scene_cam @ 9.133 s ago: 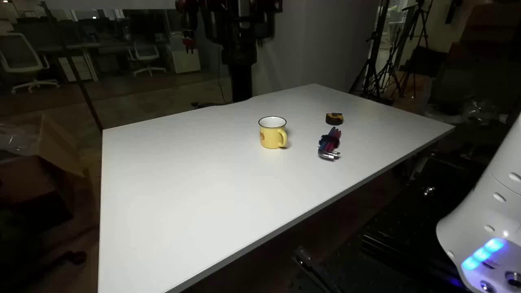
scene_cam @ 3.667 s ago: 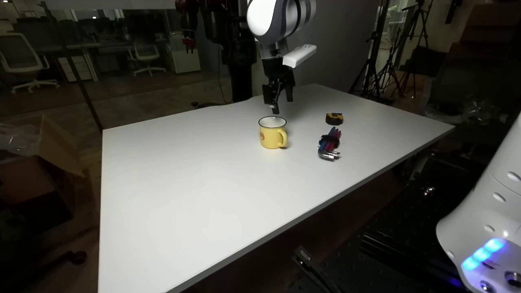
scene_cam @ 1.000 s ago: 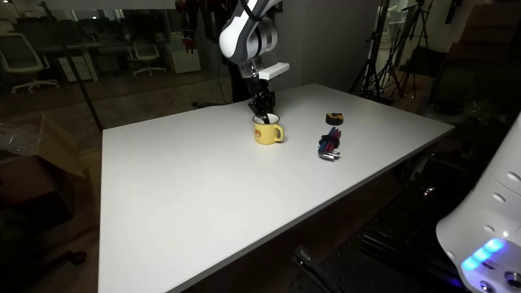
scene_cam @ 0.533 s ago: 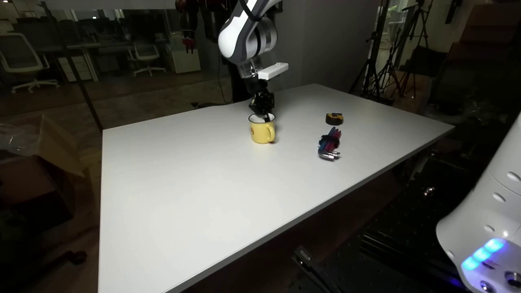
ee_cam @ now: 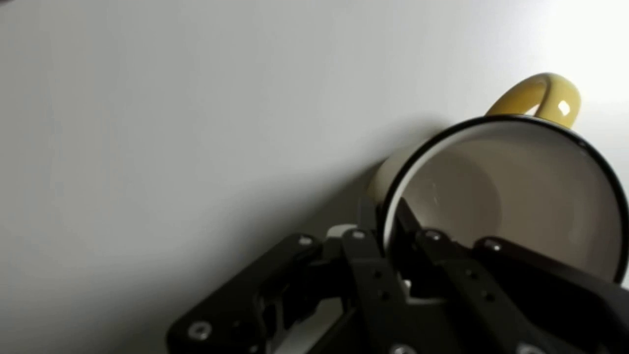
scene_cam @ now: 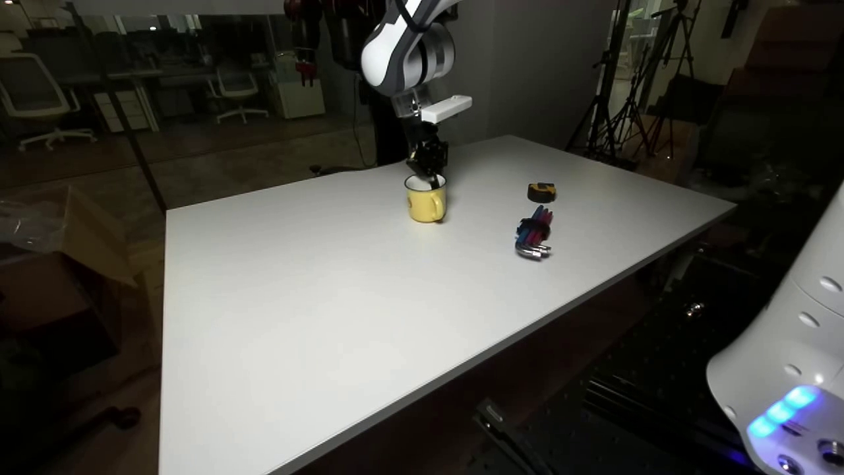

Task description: Move the yellow mug backwards

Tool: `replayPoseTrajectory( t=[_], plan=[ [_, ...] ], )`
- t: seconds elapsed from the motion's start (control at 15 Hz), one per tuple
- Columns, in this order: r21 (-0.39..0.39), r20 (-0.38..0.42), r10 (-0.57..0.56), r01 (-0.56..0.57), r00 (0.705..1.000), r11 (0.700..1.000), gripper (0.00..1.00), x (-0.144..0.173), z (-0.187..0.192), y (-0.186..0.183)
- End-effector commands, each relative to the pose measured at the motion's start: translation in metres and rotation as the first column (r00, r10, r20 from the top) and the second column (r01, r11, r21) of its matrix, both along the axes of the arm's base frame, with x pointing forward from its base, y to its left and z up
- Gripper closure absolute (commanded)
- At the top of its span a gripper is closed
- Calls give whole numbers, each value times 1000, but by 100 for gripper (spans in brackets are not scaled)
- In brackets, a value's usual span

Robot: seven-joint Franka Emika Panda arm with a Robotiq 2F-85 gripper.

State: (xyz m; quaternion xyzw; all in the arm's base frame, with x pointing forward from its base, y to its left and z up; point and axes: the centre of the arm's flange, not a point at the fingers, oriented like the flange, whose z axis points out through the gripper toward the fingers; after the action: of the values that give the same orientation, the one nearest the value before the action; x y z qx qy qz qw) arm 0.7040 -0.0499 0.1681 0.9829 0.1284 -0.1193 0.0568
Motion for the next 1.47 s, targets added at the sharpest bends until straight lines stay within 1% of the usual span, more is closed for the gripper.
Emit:
replayPoseTrajectory(
  t=[0.0,0.27,0.6,1.0,1.4],
  plan=[
    [42,54,-133,131,990,991,97,35,17,-32],
    [120,96,-263,251,960,960,97,53,29,-67],
    [134,83,-356,343,931,930,97,66,24,-92],
    [144,28,-396,388,918,910,97,69,6,-99],
    [147,10,-401,396,916,907,97,71,7,-102]
  ],
)
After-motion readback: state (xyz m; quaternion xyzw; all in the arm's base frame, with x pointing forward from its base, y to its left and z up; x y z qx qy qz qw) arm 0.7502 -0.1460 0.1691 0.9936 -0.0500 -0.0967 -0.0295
